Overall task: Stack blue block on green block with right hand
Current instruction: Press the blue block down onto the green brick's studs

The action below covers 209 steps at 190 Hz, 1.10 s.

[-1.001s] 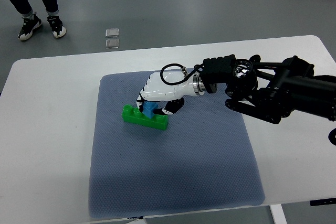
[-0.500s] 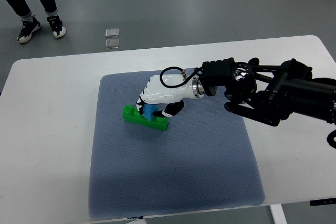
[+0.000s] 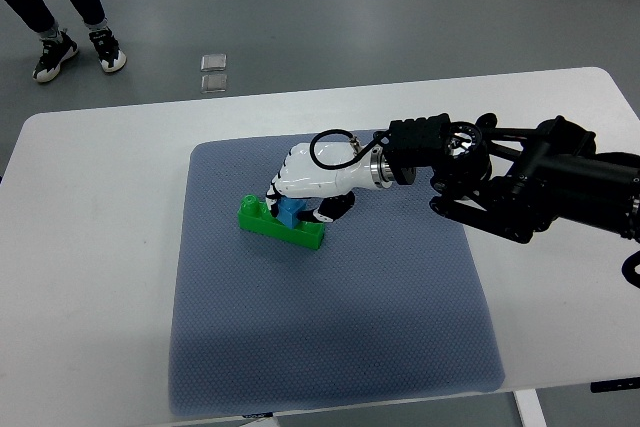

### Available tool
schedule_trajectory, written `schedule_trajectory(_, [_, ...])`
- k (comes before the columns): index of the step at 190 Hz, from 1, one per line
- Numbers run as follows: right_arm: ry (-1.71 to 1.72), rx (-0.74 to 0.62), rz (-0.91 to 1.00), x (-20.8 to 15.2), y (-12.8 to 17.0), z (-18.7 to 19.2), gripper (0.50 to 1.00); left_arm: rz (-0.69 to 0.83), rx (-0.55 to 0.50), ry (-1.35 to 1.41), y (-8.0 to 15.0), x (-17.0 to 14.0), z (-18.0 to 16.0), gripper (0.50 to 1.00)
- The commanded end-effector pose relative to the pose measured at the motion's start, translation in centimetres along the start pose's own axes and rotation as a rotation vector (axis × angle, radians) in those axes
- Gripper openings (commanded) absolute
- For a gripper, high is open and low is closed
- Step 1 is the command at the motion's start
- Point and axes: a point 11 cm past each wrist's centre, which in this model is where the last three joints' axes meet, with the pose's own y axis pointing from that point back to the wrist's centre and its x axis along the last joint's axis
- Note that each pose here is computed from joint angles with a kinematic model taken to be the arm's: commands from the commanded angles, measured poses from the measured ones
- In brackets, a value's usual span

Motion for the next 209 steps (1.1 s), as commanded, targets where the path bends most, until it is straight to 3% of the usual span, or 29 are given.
schedule_trajectory(1, [0.003,-0.003,0.006,0.0,-0.1,0.0,0.556,0.0,0.0,0.0,0.0,0.0,0.0,1.0])
schedule_trajectory(163, [0.019,-0.011,-0.006,-0.8,-0.1,0.2,0.564,0.0,0.0,0.0,0.0,0.0,0.0,1.0])
schedule_trajectory(172, [0.017,-0.013,0.0,-0.7,-0.1,0.2,0.592,0.0,0.0,0.0,0.0,0.0,0.0,1.0])
schedule_trajectory(179, [0.016,-0.016,0.007,-0.5,0.0,0.4,0.666,0.0,0.0,0.0,0.0,0.0,0.0,1.0])
schedule_trajectory(197, [0.015,-0.02,0.034,0.0,0.1,0.5,0.799,0.0,0.0,0.0,0.0,0.0,0.0,1.0])
schedule_trajectory(209, [0.015,-0.019,0.039,0.2,0.1,0.6,0.838,0.0,0.0,0.0,0.0,0.0,0.0,1.0])
